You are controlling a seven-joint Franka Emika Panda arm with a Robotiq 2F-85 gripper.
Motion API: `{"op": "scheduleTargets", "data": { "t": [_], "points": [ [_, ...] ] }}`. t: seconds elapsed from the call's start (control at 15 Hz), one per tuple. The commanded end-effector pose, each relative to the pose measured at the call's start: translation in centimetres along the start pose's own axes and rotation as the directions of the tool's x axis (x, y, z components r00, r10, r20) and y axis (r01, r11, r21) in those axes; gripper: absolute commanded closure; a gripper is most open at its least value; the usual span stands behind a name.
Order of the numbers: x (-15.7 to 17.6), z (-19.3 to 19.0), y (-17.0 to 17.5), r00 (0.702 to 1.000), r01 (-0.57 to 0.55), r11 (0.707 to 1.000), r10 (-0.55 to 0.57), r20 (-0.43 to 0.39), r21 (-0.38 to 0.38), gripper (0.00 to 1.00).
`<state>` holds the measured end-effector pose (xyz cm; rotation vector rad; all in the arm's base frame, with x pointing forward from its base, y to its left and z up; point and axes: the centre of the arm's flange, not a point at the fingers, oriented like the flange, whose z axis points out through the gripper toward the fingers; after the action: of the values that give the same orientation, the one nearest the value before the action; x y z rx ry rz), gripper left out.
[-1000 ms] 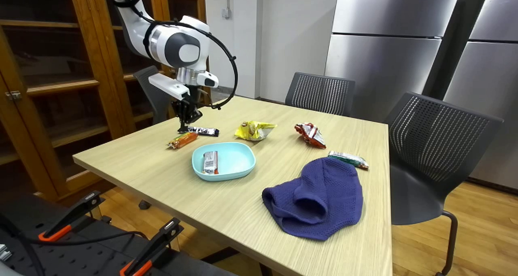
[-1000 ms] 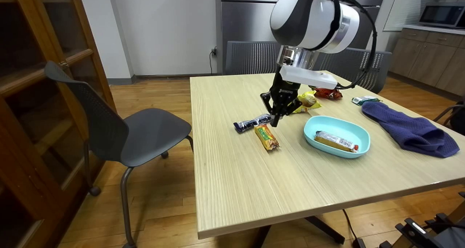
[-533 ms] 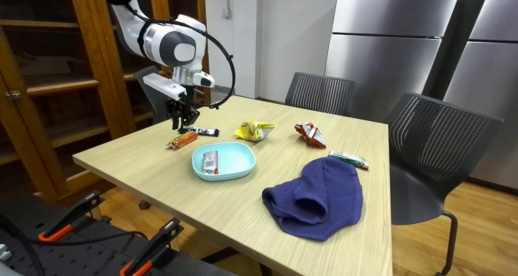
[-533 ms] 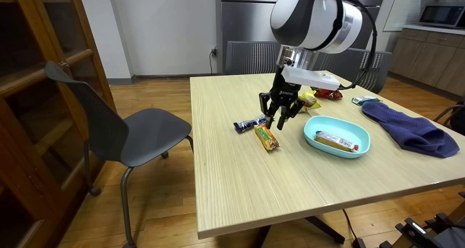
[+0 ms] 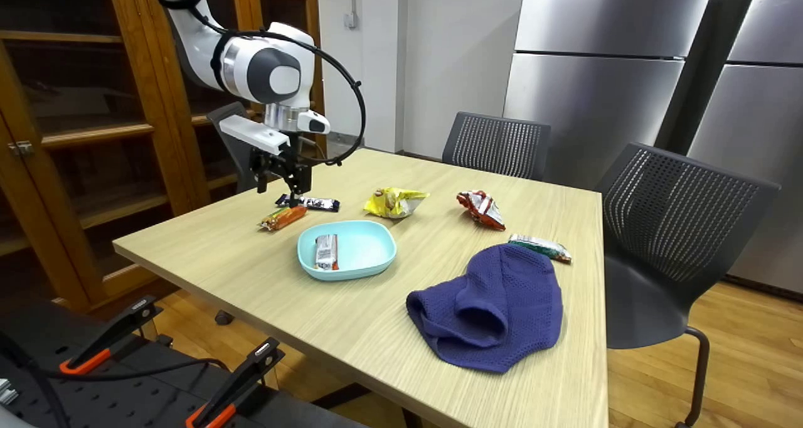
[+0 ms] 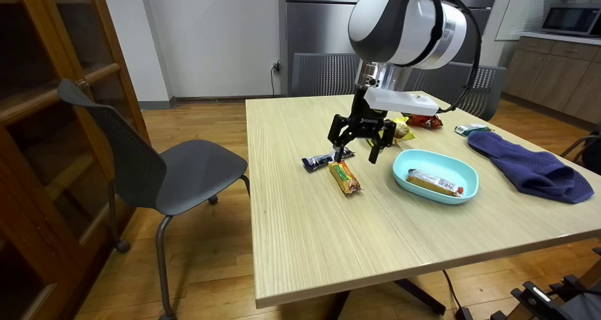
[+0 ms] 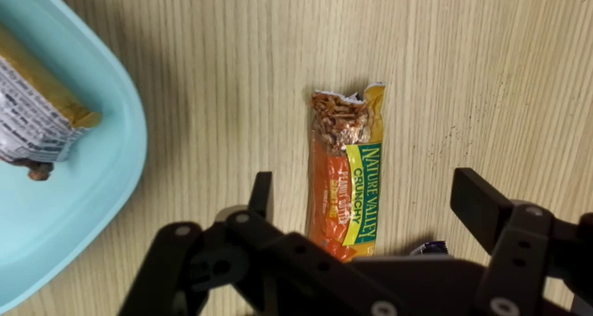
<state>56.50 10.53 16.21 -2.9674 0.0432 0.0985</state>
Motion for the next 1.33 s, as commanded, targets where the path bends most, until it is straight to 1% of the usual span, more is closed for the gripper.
{"op": "scheduleTargets", "data": {
  "t": [0.0,0.2,0.47,0.6,0.8,0.87,1.27],
  "points": [
    [0.8,0.1,-0.9,1.000,0.019,0.998,-0.019,-0.006,-0.053,0.00],
    [1.4,0.5,-1.0,0.999,0.032,0.997,-0.032,-0.007,-0.070,0.00],
    [2.5,1.4,-1.2,0.999,0.037,0.998,-0.037,-0.016,-0.053,0.00],
    [3.1,2.0,-1.1,0.999,0.029,0.999,-0.030,-0.035,-0.036,0.00],
    [3.5,2.9,-1.0,0.997,0.019,0.999,-0.022,-0.080,-0.034,0.00],
    [2.6,2.3,-0.6,0.998,0.041,0.998,-0.043,-0.049,-0.044,0.00],
    [3.0,3.0,-0.5,0.997,0.039,0.998,-0.042,-0.066,-0.043,0.00]
  ]
}}
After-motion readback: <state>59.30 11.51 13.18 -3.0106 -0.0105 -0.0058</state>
